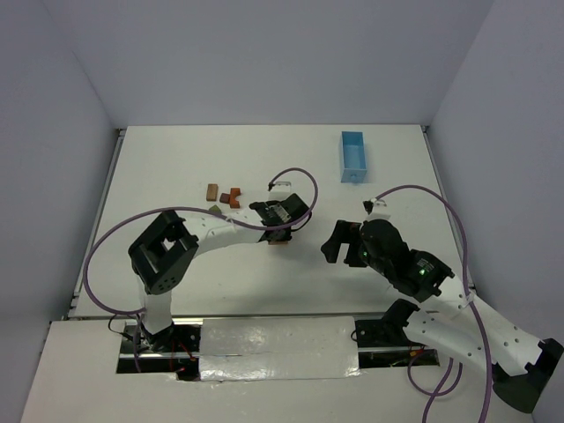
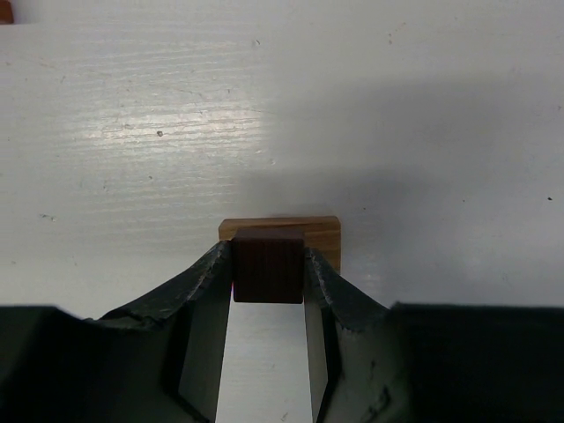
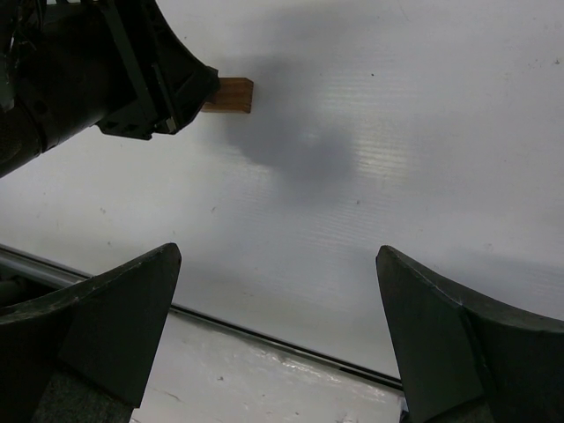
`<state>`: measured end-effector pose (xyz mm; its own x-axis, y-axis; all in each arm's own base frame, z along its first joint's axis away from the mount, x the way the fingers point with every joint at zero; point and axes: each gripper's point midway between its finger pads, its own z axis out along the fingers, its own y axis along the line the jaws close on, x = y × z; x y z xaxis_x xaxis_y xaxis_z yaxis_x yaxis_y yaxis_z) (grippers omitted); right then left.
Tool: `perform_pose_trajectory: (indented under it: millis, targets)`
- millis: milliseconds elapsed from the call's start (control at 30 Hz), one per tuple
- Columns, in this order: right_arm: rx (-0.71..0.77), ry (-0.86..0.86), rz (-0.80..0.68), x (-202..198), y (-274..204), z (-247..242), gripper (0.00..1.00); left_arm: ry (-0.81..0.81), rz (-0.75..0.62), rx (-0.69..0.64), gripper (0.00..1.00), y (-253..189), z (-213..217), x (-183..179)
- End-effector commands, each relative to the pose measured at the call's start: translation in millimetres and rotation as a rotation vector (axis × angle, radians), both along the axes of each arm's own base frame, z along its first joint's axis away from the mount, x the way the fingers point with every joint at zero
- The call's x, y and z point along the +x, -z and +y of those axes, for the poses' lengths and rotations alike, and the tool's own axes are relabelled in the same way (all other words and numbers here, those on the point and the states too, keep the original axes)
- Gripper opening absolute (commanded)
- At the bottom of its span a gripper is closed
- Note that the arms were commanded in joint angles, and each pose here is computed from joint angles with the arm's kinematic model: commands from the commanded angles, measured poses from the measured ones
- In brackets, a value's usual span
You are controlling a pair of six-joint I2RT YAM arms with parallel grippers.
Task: Build the wood block tower
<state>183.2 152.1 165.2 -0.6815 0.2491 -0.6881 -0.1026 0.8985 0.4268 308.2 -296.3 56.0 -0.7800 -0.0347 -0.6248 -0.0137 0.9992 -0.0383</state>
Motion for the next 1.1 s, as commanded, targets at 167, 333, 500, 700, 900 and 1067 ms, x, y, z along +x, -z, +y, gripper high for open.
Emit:
perform_pose_trajectory:
  millis: [167,333,500,700,900,1067]
  targets:
    - [-0.010,0.006,-0.009,3,3,-1,1.00,-0.019,-0.010,0.030,0.17,-2,9,8]
    - [-0.008,-0.004,-0.008,2,2,0,1.00,-0.022,-0.002,0.027,0.19,2,10,8]
    - [-0.012,-0.010,-0.008,2,3,0,1.00,-0.025,0.003,0.026,0.22,5,10,8]
    - [-0.011,-0.018,-0.012,2,2,1,1.00,-0.027,0.013,0.028,0.22,9,11,8]
    - [-0.006,-0.030,-0.005,2,6,5,1.00,-0.029,0.022,0.030,0.24,14,11,6]
    - [-0.009,-0.033,-0.006,2,7,5,1.00,-0.026,0.026,0.026,0.31,17,10,6]
